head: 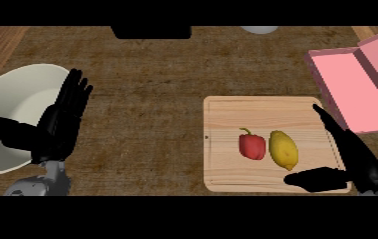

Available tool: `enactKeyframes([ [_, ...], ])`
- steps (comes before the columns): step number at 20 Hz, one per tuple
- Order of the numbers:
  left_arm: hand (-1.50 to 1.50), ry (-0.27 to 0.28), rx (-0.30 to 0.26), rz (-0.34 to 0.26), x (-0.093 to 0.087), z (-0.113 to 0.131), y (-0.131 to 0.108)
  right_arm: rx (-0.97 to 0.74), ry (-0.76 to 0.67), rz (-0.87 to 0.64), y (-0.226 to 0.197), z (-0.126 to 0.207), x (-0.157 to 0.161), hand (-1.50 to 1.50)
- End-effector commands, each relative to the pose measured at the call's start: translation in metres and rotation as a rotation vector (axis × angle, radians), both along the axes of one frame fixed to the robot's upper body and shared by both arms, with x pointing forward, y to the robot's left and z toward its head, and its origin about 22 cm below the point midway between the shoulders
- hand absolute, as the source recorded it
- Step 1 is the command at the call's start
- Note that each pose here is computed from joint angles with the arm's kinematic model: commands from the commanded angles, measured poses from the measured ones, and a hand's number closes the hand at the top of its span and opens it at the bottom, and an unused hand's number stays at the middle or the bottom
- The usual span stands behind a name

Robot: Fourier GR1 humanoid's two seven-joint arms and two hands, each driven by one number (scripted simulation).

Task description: Pick the lemon from the cutting board and place it in the cardboard box

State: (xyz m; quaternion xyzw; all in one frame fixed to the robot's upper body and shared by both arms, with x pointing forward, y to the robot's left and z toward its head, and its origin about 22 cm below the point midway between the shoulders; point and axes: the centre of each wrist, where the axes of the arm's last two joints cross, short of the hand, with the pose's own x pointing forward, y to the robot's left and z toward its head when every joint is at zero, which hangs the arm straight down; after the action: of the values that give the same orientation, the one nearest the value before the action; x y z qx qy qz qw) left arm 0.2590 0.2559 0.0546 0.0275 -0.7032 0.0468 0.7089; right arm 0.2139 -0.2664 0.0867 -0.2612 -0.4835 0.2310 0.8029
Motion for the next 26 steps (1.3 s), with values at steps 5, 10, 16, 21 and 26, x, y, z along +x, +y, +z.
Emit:
enactKeyframes([
  [5, 0.00, 0.005, -0.010, 0.030, 0.014, 0.001, 0.006, 0.017, 0.007, 0.030, 0.000, -0.005, -0.007, -1.50],
  [10, 0.00, 0.001, 0.015, 0.020, 0.002, 0.001, 0.024, 0.013, 0.044, 0.032, 0.004, -0.018, -0.006, -1.50],
  [16, 0.00, 0.009, 0.003, 0.013, 0.003, 0.010, 0.023, 0.006, 0.050, 0.030, 0.007, -0.042, 0.019, -1.50],
  [21, 0.00, 0.010, 0.000, 0.013, 0.002, -0.011, 0.016, 0.012, 0.049, 0.013, 0.018, -0.036, 0.001, -1.50],
  [26, 0.00, 0.027, -0.006, 0.005, -0.008, 0.000, 0.014, -0.008, 0.040, 0.047, 0.018, -0.054, 0.006, -1.50],
])
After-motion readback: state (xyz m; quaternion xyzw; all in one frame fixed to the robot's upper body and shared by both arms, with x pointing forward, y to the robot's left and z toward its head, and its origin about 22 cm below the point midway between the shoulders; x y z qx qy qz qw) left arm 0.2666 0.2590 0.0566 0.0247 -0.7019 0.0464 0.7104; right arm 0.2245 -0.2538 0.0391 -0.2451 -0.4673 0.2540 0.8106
